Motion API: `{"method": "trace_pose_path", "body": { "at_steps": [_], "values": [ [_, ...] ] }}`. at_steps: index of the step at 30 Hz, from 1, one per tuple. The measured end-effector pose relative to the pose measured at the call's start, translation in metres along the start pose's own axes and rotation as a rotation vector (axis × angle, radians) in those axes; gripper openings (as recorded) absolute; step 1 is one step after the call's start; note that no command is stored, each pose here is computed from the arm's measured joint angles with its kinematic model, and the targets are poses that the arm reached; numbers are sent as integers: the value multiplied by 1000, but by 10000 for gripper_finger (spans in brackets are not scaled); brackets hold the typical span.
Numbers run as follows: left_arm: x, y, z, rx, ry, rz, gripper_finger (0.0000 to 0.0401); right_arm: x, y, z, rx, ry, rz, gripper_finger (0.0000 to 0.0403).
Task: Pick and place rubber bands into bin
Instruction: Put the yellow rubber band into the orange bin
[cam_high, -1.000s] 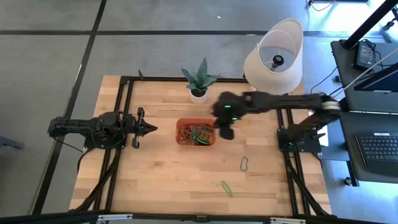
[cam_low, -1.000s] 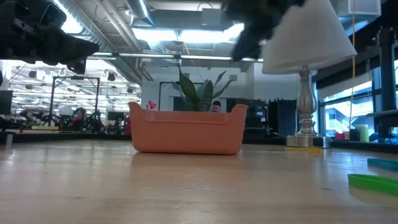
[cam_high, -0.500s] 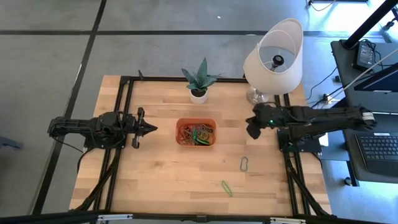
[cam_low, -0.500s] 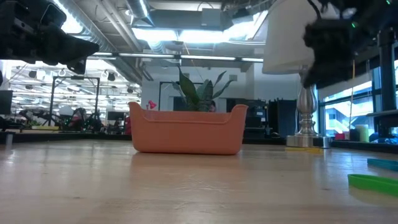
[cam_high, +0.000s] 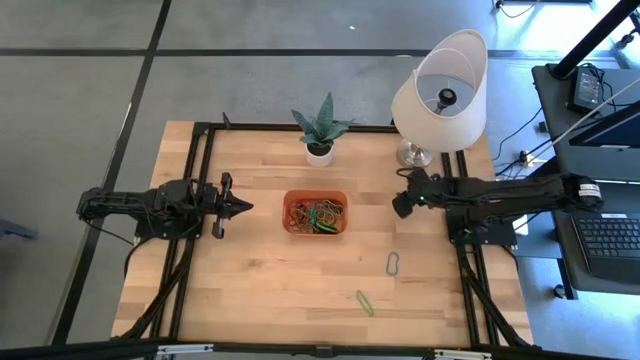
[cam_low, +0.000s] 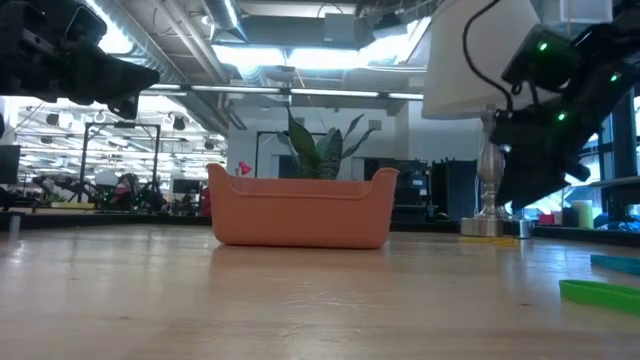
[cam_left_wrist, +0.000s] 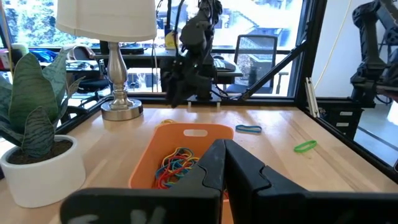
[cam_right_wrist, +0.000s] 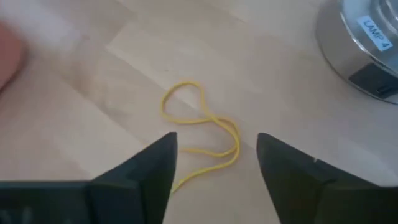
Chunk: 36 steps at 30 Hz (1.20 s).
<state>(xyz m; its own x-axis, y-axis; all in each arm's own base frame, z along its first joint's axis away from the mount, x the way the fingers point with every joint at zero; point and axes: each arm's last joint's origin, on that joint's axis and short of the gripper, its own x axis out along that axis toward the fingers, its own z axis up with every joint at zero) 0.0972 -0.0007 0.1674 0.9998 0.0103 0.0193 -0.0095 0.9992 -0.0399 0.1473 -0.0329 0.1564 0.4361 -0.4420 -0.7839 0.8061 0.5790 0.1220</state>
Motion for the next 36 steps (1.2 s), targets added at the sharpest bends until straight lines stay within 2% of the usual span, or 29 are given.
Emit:
{"method": "trace_pose_path", "body": {
  "at_steps": [6,14,16,18,23,30,32,36],
  "values": [
    [0,0,0,0,0,0,4,22,0,1,21,23,-59,254],
    [0,0,0,0,0,2,4,52,2,-12,-4,146,-171,245],
    [0,0,0,0,0,2,4,57,4,-13,7,148,-177,221],
    [0,0,0,0,0,2,4,59,6,-13,13,141,-174,180],
    [0,0,0,0,0,2,4,58,9,-13,18,132,-138,27],
    [0,0,0,0,0,2,4,44,18,-3,19,208,-37,4],
    [0,0,0,0,0,2,4,34,21,2,9,250,-22,4],
    [0,0,0,0,0,2,4,6,35,25,-14,215,-10,2]
  ]
}}
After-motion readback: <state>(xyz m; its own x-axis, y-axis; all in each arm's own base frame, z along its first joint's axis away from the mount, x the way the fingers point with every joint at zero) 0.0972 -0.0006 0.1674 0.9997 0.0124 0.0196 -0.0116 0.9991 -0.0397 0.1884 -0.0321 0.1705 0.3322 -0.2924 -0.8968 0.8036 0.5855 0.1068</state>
